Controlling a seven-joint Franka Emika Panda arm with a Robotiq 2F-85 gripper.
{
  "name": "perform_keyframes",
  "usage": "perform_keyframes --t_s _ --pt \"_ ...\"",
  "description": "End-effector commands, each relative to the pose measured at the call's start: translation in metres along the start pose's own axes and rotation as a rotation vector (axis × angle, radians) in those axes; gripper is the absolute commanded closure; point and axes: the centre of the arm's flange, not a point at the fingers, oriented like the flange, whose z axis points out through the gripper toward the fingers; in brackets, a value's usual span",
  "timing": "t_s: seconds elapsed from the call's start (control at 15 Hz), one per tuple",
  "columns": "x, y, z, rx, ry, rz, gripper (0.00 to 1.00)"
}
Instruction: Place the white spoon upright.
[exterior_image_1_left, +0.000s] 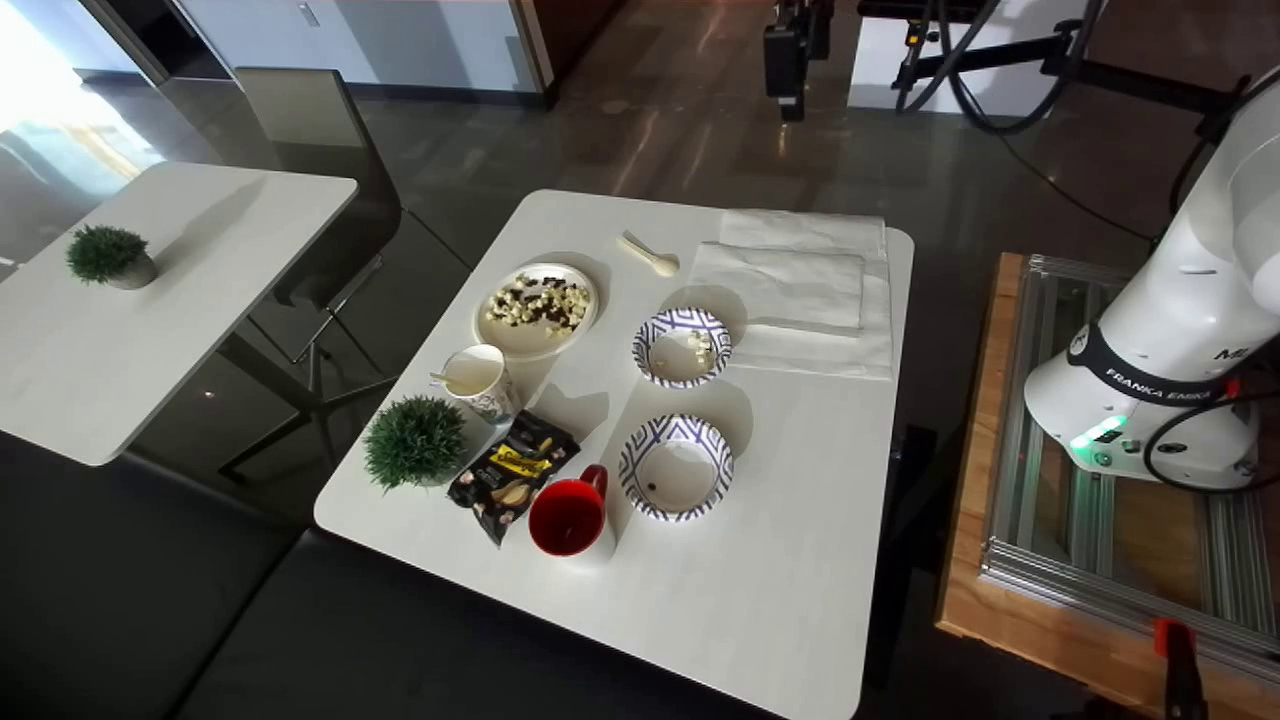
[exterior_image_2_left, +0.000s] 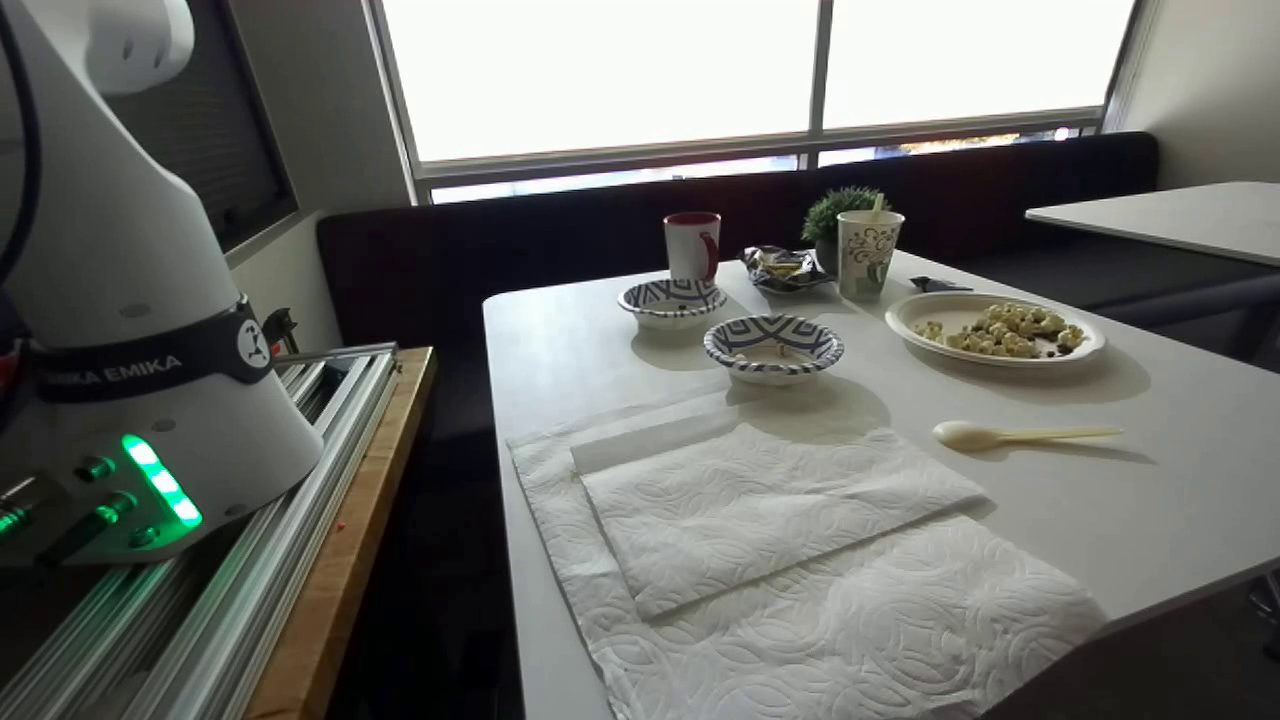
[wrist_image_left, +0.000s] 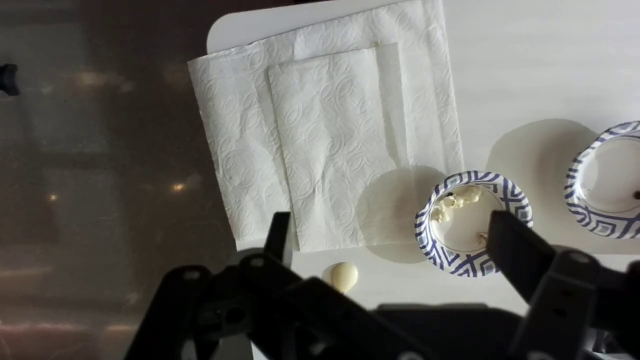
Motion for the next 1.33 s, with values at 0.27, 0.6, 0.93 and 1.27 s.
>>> perform_keyframes --t_s 0.27,0.6,0.93,1.27 --pt "0.125 -0.016 0.083 0.227 0.041 0.16 0.0" --pt "0.184 0.006 0.13 0.252 0.11 0.144 0.0" --pt "0.228 0.025 0.171 0.303 0.114 0.136 0.0" --pt "0.262 0.057 0.206 0.32 0.15 0.166 0.0"
